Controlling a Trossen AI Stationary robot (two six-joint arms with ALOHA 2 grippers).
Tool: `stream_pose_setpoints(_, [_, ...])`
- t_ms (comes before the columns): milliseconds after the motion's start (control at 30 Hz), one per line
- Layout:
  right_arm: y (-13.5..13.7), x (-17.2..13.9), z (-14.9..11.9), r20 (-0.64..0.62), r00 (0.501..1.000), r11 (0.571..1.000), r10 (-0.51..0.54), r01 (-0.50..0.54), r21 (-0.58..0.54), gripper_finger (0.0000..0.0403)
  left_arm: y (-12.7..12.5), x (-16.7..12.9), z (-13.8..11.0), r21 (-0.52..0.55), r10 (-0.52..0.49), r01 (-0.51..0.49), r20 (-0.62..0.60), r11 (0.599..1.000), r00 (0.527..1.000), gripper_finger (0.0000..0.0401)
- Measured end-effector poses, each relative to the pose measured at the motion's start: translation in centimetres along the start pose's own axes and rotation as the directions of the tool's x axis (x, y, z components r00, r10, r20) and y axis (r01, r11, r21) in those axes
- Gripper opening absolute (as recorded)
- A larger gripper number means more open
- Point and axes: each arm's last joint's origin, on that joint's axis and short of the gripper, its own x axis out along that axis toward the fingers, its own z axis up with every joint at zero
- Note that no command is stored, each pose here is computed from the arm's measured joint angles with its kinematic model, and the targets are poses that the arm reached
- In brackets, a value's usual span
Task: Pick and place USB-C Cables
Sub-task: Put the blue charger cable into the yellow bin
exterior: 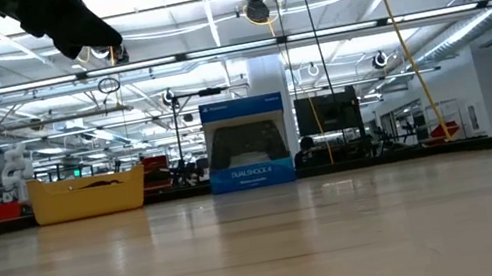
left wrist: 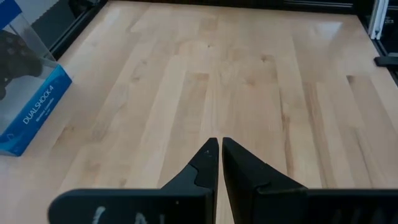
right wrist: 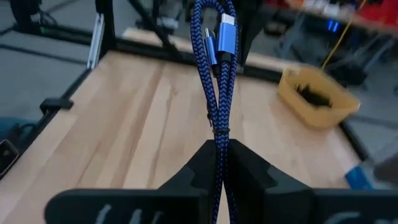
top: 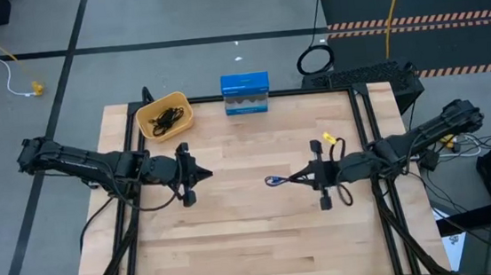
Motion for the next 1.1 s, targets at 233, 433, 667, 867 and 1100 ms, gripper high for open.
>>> stream_pose_setpoints(233, [-1.0,-0.4,-1.5,0.201,0.978,0.998,-0.050,0.059,-0.037,0.0027,-0.1,0.0,0.6,0.018,-0.010,0.009,0.056,1.000,0.998,0.0026])
stream_pose_setpoints(433, [-2.0,0.0,-3.6,0.428,0.895,0.991,-0.129,0.135,0.016,0.0027,-0.3,-0.2,1.9,0.043,-0.030,0.023,0.191,0.999,0.981,0.0026])
stream_pose_setpoints(667, [-2.7,0.2,-5.3,0.473,0.863,0.984,-0.176,0.165,0.066,0.0027,-0.3,-0.3,2.2,0.079,-0.034,0.017,0.226,0.997,0.974,0.0026])
stream_pose_setpoints(867, [-2.9,0.3,-5.2,0.490,0.860,0.990,-0.141,0.113,0.087,0.0027,-0.4,-0.4,2.8,0.094,-0.039,0.013,0.279,0.996,0.959,0.0026])
stream_pose_setpoints(1100, [-2.9,0.2,-5.0,0.515,0.844,0.986,-0.147,0.083,0.145,0.0027,-1.1,1.3,3.9,0.136,-0.052,-0.001,0.386,0.991,0.921,0.0027])
